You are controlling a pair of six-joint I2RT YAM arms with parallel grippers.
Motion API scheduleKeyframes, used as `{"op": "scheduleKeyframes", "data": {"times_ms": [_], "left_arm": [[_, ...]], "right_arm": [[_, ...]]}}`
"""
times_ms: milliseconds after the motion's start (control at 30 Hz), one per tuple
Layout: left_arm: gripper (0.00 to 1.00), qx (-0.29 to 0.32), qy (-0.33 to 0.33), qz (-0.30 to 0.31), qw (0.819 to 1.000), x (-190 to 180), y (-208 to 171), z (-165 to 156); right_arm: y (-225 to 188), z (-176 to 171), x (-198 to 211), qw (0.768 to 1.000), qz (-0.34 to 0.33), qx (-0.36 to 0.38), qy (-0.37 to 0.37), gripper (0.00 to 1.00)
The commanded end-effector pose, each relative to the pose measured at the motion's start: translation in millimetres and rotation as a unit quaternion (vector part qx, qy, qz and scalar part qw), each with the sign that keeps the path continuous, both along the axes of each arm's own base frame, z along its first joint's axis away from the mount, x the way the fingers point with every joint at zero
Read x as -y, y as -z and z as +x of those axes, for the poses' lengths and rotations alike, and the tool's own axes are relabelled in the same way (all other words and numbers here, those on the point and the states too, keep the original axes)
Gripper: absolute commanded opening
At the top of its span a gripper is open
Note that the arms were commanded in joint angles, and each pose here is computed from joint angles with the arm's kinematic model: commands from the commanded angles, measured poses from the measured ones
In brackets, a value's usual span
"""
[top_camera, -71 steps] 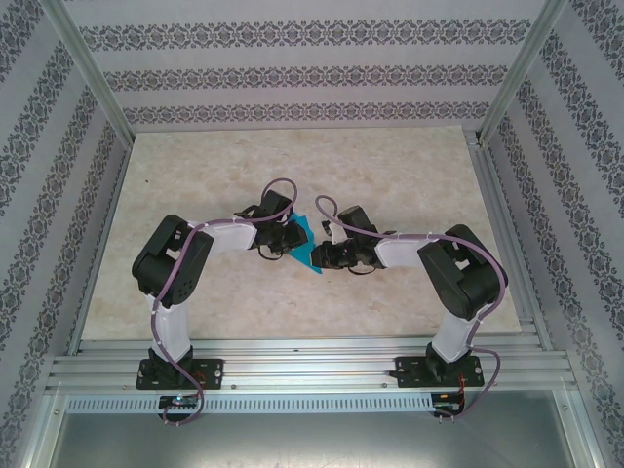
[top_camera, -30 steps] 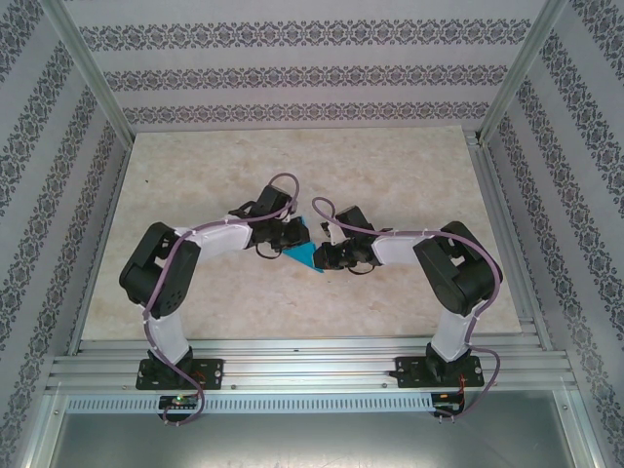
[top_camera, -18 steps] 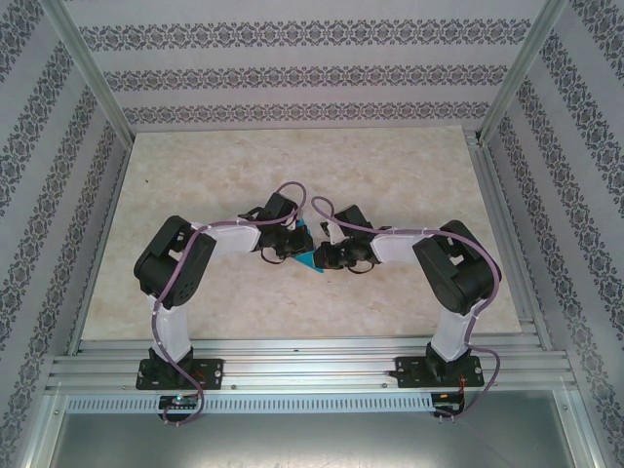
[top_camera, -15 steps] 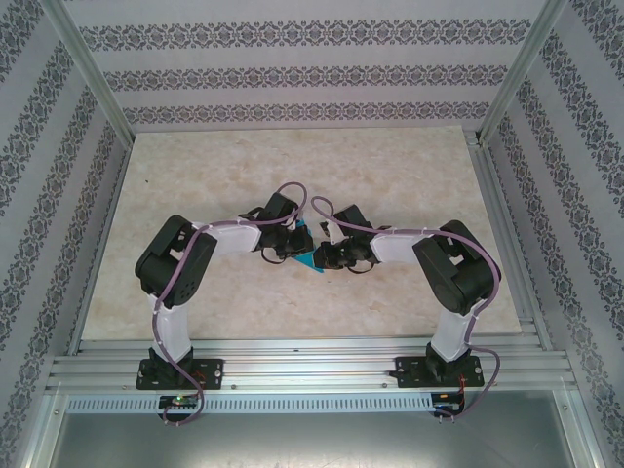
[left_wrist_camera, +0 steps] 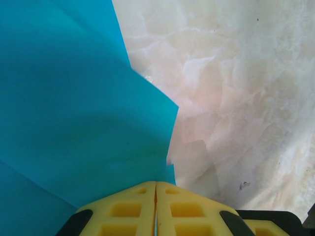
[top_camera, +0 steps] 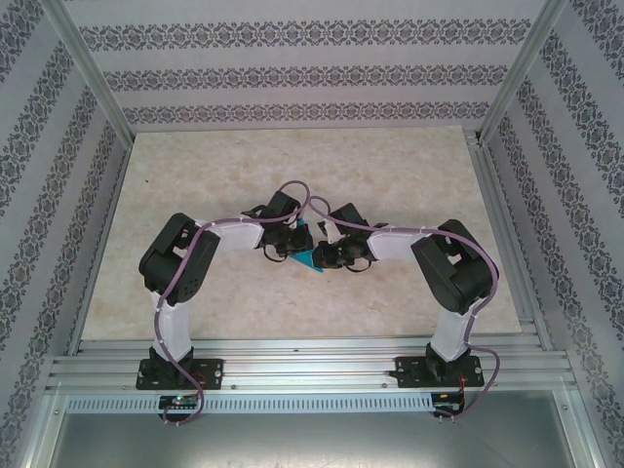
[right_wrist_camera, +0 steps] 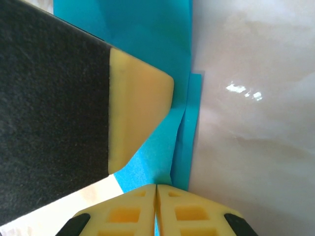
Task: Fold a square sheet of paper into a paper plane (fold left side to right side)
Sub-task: Fourth fold the wing at the center of the table.
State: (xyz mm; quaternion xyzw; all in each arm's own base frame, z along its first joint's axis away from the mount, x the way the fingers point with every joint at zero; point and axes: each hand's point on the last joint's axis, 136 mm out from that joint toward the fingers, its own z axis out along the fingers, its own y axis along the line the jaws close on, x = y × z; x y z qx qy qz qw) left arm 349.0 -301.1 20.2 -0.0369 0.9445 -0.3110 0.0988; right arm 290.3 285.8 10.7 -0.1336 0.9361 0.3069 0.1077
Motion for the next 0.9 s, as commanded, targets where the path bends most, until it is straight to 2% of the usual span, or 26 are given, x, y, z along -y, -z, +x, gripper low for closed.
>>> {"op": "scheduleKeyframes", "data": {"times_ms": [0, 467, 867], "left_arm": [[0.11, 0.003, -0.025, 0.055, 0.998, -34.2, 18.7, 12.8], [0.17, 0.036, -0.029, 0.034, 0.998, -54.9, 10.2, 32.6], [0.16, 0.06, -0.047, 0.034, 0.997, -75.5, 6.1, 58.6]], "right_arm": [[51.5, -33.3, 35.2, 0.992, -0.105, -0.063, 0.0, 0.1], [56.0, -40.9, 39.3, 0.991, -0.112, -0.075, 0.002, 0.1], [55.4, -43.3, 41.8, 0.99, -0.115, -0.077, 0.002, 0.1]]}}
